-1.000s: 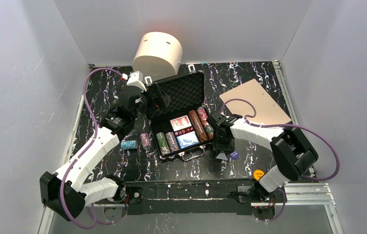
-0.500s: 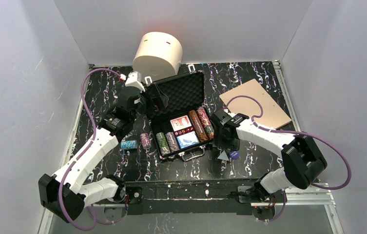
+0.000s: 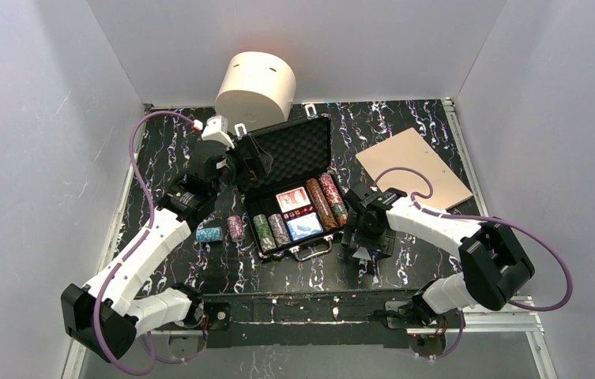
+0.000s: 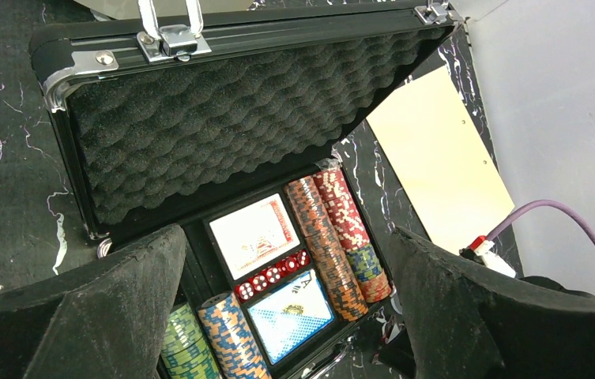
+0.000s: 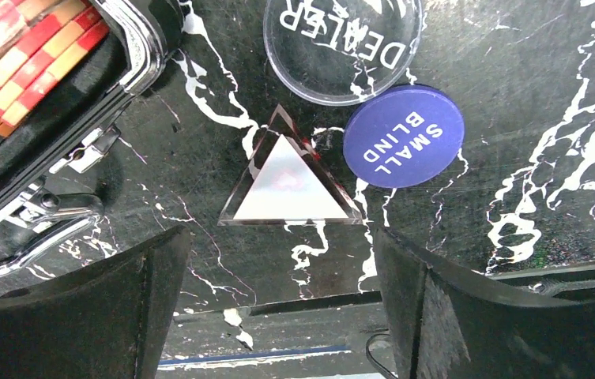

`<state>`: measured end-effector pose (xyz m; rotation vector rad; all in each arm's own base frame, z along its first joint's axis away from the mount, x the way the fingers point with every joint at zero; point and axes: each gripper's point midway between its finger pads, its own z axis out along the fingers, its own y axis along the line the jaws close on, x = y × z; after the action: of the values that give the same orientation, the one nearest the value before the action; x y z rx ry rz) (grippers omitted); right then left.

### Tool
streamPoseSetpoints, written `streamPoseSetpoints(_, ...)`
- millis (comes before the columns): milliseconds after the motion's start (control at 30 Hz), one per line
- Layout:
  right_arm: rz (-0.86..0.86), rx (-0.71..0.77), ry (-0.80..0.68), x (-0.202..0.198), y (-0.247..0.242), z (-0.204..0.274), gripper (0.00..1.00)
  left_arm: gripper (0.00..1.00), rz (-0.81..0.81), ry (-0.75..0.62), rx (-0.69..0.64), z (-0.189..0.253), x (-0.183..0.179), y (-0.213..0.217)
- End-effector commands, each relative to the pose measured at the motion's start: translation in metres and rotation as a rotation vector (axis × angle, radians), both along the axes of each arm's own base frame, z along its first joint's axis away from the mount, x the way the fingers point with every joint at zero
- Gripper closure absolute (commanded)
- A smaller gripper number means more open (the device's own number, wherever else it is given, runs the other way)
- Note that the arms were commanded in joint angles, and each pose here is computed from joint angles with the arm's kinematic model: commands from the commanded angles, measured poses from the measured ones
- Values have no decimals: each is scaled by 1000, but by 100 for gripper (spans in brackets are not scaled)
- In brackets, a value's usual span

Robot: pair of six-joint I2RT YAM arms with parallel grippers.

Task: Pack up texas hold em set

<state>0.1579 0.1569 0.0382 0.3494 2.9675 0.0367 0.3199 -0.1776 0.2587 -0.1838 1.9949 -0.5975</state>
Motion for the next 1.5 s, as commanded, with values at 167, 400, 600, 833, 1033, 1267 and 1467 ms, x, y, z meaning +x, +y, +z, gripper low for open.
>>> streamPoseSetpoints(167, 3, 6, 78, -6, 6, -11, 5, 2, 5, -14, 6, 5, -4, 4)
streamPoseSetpoints(400, -45, -49, 14, 8, -2, 3, 5, 2, 8, -23, 8, 8, -6, 7)
streamPoseSetpoints(600, -275, -140, -119, 29, -46, 36, 9, 2, -54, -39, 12, 15, -10, -1)
streamPoseSetpoints(833, -499, -169, -181, 31, -99, 57, 15, 11, -343, 20, -12, 3, -25, -62)
streamPoseSetpoints(1033, -653, -181, -133, 25, -138, 60, 15, 23, -577, 87, -2, -18, -59, -139)
streamPoseSetpoints(1267, -932, -236, -15, 7, -188, 50, 23, 30, -729, 137, -2, -31, -81, -181)
streamPoseSetpoints(1467, -1189, -317, -4, -21, -219, 56, 47, 29, -746, 115, 6, -26, -87, -184)
